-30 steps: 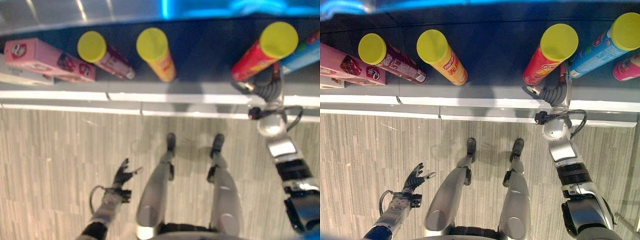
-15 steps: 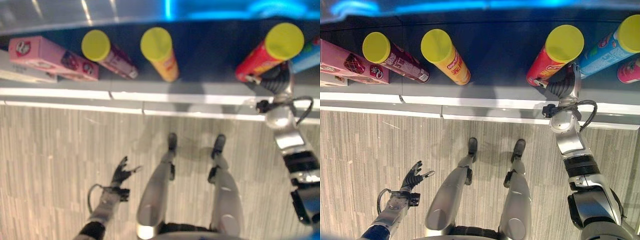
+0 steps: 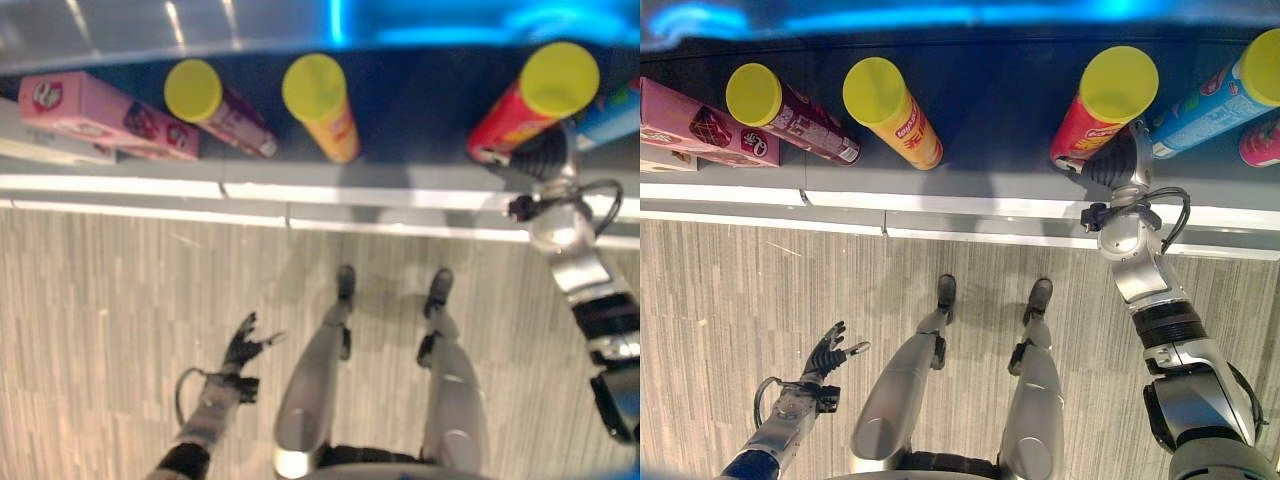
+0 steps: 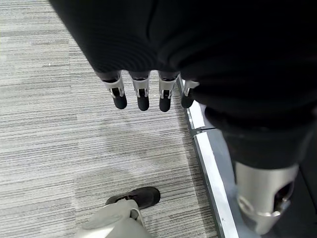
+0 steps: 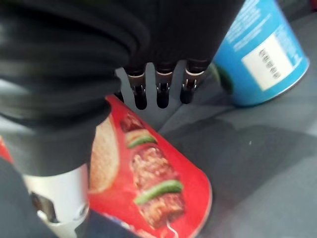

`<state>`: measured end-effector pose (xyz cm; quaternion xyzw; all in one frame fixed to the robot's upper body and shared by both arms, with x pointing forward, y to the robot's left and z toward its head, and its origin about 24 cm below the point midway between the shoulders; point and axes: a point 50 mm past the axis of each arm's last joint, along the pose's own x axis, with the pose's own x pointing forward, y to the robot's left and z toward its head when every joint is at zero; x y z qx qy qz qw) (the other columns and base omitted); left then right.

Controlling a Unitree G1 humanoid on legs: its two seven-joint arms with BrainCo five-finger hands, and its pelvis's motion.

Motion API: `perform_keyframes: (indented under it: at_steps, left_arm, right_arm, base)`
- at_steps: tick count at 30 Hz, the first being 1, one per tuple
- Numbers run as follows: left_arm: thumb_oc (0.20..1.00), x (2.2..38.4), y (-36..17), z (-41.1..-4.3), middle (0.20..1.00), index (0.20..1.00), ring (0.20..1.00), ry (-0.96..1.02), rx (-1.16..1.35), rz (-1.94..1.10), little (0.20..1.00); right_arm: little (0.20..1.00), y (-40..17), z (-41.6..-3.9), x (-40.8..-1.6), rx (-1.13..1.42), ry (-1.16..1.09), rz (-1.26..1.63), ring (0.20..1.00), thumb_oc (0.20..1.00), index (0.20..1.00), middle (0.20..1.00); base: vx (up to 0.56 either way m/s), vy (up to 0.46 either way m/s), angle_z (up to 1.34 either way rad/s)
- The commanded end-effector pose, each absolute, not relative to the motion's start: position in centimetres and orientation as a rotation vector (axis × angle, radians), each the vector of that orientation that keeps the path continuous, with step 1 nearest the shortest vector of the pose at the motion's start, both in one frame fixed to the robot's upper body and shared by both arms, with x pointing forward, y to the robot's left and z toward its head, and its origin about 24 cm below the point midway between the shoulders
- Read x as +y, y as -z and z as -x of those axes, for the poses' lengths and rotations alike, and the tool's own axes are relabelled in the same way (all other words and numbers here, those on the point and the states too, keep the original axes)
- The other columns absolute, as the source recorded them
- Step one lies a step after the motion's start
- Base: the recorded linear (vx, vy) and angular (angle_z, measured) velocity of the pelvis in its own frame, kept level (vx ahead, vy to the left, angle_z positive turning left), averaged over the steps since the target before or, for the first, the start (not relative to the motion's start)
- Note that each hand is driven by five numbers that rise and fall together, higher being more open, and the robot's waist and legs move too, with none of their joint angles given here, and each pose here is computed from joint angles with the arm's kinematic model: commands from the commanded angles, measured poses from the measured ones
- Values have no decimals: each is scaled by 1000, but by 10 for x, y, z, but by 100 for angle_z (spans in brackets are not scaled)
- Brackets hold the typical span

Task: Put the goods on the table back onto the shelves and tidy them up.

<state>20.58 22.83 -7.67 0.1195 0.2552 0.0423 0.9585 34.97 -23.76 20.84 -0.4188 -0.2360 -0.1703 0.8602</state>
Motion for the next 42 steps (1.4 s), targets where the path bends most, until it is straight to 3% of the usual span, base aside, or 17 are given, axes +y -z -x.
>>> perform_keyframes:
  at_steps: [1, 21, 42]
  left_arm:
    - [1000, 252, 74, -193, 1000, 1000, 1000, -118, 524, -280, 1000]
    - [1000, 248, 77, -194, 1000, 1000, 1000, -118, 536, -266, 1000]
    - [1000, 248, 78, -192, 1000, 1000, 1000, -132, 541, -278, 1000]
  right_arm:
    - [1000, -239, -345, -230, -642, 335, 950, 1000, 1000, 1000, 1000]
    - [1000, -224, -342, -199, -668, 191, 920, 1000, 1000, 1000, 1000]
    - [1000, -219, -346, -218, -624, 319, 1028, 1000, 1000, 1000, 1000]
  base:
    - [0, 0, 0]
    - [0, 0, 0]
    - [0, 0, 0]
